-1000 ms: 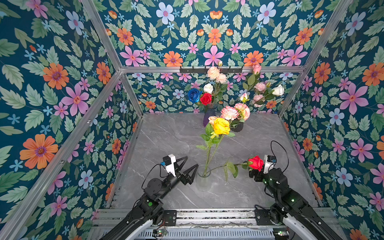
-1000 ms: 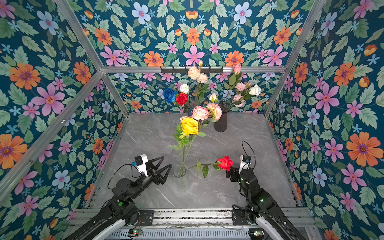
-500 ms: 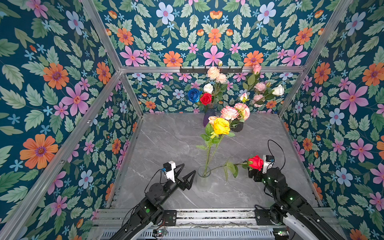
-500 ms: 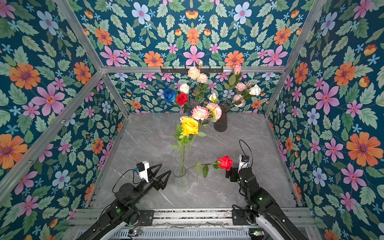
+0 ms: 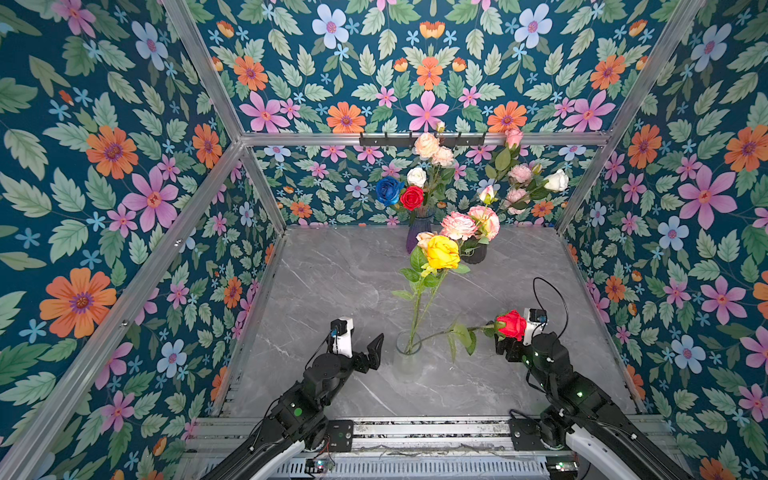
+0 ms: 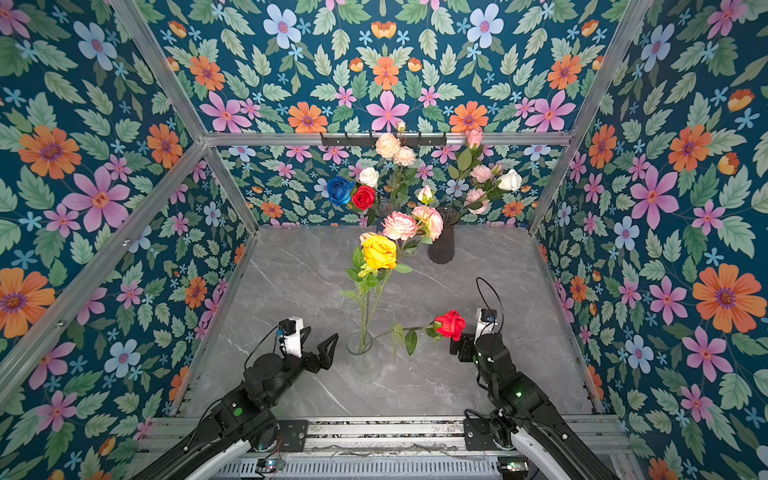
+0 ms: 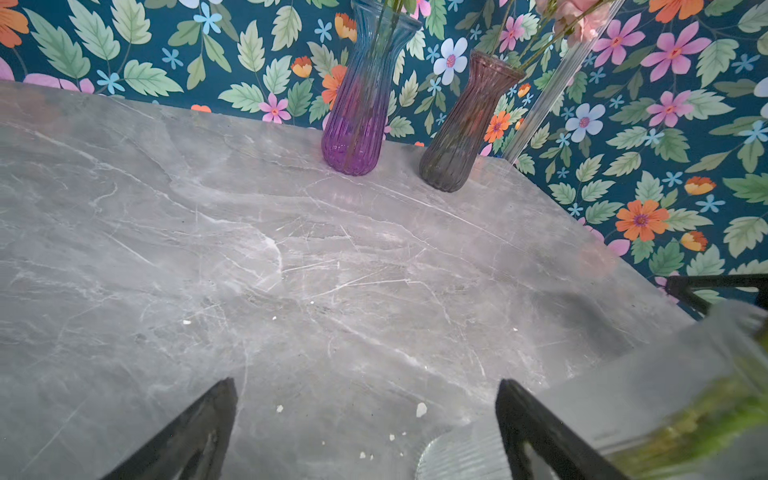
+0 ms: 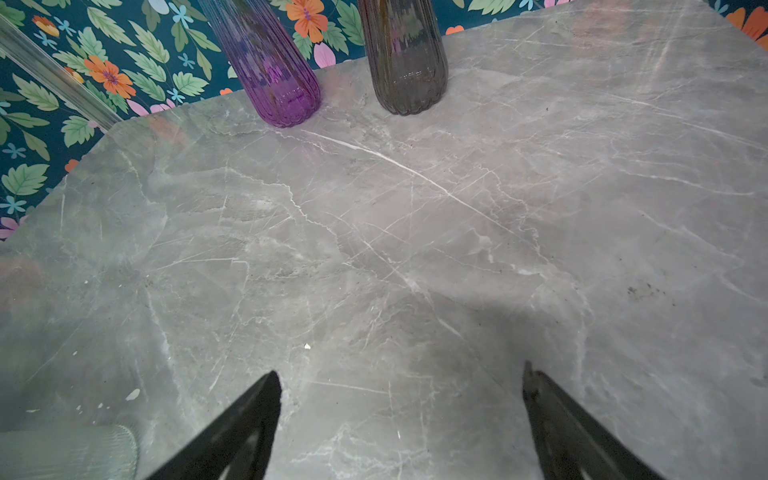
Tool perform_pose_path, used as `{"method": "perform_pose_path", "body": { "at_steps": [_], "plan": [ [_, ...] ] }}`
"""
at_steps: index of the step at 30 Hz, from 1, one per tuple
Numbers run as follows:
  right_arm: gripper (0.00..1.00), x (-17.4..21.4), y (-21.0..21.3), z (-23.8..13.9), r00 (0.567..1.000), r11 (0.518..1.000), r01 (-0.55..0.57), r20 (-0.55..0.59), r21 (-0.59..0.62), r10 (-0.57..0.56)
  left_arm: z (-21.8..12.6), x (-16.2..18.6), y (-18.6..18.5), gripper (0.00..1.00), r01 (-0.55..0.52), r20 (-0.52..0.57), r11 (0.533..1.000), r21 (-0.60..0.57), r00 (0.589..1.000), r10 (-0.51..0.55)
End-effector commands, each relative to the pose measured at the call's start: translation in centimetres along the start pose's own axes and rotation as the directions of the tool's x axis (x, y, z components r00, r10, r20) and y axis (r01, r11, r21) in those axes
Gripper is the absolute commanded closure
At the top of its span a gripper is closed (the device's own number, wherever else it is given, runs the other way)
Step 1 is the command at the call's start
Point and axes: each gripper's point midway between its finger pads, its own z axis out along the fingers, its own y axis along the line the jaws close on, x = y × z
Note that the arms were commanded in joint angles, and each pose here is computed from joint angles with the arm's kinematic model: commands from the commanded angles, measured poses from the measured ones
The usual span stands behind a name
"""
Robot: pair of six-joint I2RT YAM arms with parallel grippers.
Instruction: Arrange the flowers into the vase
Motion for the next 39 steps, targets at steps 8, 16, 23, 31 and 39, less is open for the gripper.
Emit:
{"method": "perform_pose_path", "body": {
  "at_steps": [8, 16, 23, 31, 39],
  "plan": [
    [0.08, -0.8, 0.6, -0.1, 1.000, 1.000, 0.003, 0.023, -0.024, -0.002, -2.1, -2.6, -2.9, 0.03, -0.055, 0.126, 0.986, 0.159, 0.991, 0.035],
    [0.08, -0.8, 0.5, -0.1, 1.000, 1.000, 0.003, 0.023, -0.022, -0.002, -4.4, -5.5, -6.8, 0.00, -0.097, 0.233, 0.927, 0.362, 0.972, 0.010],
    [0.08, -0.8, 0.6, -0.1, 1.000, 1.000, 0.002, 0.025, -0.024, -0.002, -6.1, -8.0, -8.5, 0.00, -0.120, 0.284, 0.891, 0.439, 0.959, -0.010],
    [0.08, -0.8, 0.5, -0.1, 1.000, 1.000, 0.002, 0.025, -0.022, -0.002, -4.1, -5.2, -9.5, 0.00, -0.118, 0.179, 0.875, 0.469, 0.983, 0.037],
    [0.08, -0.8, 0.5, -0.2, 1.000, 1.000, 0.002, 0.026, -0.022, -0.002, -3.6, -3.4, -11.9, 0.00, -0.164, 0.146, 0.812, 0.560, 0.984, 0.098]
  ]
}}
